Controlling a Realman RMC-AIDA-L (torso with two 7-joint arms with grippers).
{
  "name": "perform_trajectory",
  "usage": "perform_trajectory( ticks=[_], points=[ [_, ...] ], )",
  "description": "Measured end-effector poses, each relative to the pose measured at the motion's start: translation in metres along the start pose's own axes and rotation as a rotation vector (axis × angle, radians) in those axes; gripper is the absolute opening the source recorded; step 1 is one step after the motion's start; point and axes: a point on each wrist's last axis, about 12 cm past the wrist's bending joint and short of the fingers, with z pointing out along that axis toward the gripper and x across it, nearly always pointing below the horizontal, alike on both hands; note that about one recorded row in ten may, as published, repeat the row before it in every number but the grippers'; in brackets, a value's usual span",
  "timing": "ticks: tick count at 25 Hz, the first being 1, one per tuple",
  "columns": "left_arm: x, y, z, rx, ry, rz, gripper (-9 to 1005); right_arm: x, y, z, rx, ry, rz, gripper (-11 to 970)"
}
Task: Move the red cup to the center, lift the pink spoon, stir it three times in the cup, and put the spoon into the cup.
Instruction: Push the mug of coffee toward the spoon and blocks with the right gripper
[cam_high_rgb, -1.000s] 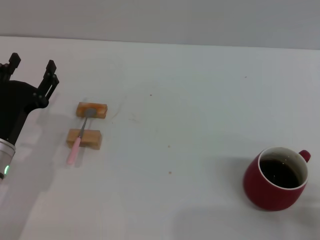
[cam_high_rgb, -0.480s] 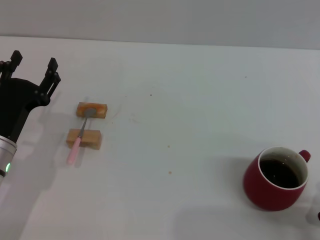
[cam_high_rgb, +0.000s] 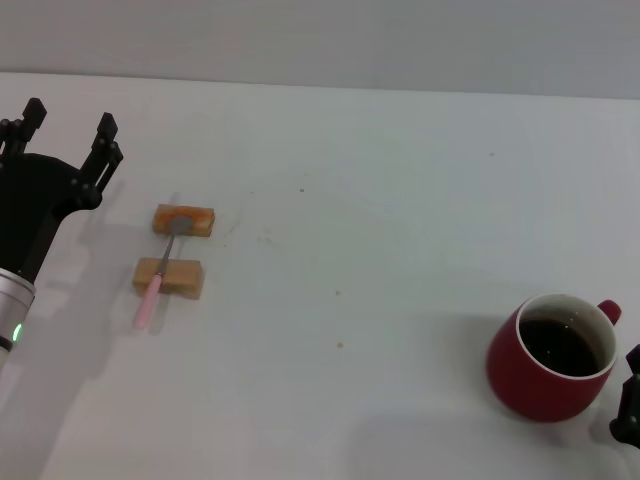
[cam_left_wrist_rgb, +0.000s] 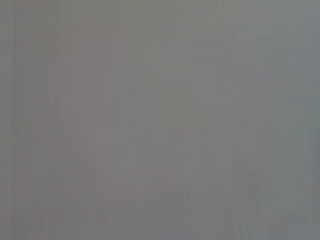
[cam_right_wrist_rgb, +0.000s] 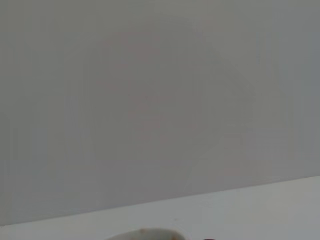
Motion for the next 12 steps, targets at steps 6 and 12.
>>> perform_trajectory(
  ticks=[6,12],
  points=[
    [0.0001,0.0001,-0.0001,0.000,0.000,0.000,778,0.0005,0.0002,0.0016,-0.005,0.006,0.000,0],
    [0.0002,0.0002,-0.0007,-0.001,0.001,0.000,778,0.0004,0.0006,0.0031,-0.009,0.006,0.000,0]
  ],
)
